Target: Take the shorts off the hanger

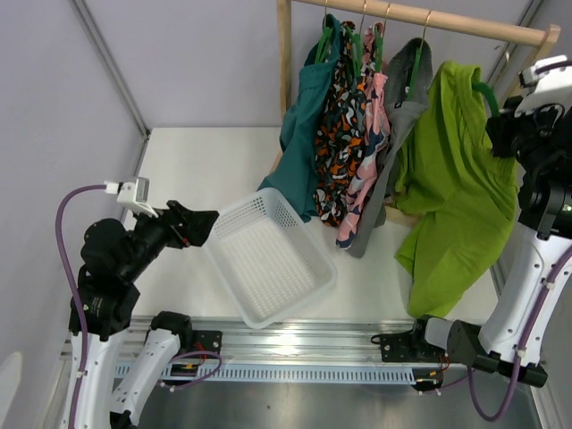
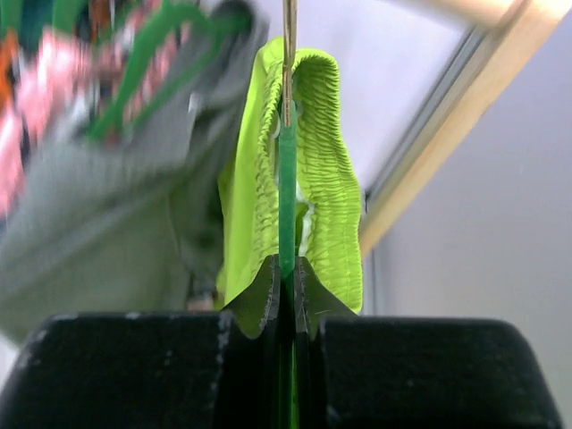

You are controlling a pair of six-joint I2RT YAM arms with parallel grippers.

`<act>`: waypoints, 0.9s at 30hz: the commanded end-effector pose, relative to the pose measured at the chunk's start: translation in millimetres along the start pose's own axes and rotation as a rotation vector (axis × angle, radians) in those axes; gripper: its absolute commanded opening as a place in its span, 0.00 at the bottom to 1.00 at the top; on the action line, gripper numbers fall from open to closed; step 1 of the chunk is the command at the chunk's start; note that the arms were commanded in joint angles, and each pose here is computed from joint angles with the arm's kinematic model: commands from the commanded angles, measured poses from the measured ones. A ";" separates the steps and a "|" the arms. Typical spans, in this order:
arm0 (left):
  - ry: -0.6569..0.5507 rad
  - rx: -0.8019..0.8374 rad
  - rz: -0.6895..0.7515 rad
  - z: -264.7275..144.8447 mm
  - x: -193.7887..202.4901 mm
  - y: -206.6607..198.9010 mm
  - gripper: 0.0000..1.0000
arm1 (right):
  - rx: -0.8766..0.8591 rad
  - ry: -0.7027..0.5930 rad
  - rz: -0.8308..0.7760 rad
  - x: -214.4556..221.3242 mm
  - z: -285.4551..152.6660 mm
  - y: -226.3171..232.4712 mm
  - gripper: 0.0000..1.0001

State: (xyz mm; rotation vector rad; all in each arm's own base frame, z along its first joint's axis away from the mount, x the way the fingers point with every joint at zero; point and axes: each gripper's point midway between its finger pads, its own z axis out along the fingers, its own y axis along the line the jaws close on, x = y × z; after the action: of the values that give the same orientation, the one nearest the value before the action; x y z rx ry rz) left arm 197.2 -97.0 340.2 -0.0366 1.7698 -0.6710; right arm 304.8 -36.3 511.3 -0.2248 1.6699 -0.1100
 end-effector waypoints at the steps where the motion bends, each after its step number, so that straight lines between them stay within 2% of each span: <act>1: -0.002 0.097 0.050 1.0 -8.0 -17.6 0.99 | -0.059 0.023 -0.173 12.8 -23.2 12.3 0.00; 4: 0.013 0.170 0.052 2.1 -8.3 -30.4 0.99 | -0.129 0.058 -0.259 31.7 -45.9 30.1 0.00; 6: 0.045 0.239 0.056 4.6 -5.6 -41.3 0.96 | -0.177 0.093 -0.310 47.2 -64.8 42.6 0.00; 11: 0.104 0.320 0.060 11.6 -1.0 -53.4 0.93 | -0.329 0.253 -0.347 89.2 -105.9 71.9 0.00; 15: 0.141 0.397 0.068 17.9 4.4 -68.4 0.93 | -0.407 0.201 -0.474 100.2 -138.1 94.4 0.00; 19: 0.186 0.458 0.092 24.4 15.8 -87.4 0.93 | -0.485 0.157 -0.496 108.6 -151.4 113.8 0.00; 27: 0.238 0.528 0.061 36.3 37.2 -117.9 0.90 | -0.799 0.141 -0.369 131.2 -160.0 167.1 0.00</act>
State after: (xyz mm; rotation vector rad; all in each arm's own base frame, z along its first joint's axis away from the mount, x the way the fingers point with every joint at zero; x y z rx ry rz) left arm 178.0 -212.0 334.7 0.4810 1.8370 -1.0928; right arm 141.0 63.7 394.8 -1.0865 1.6530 0.0176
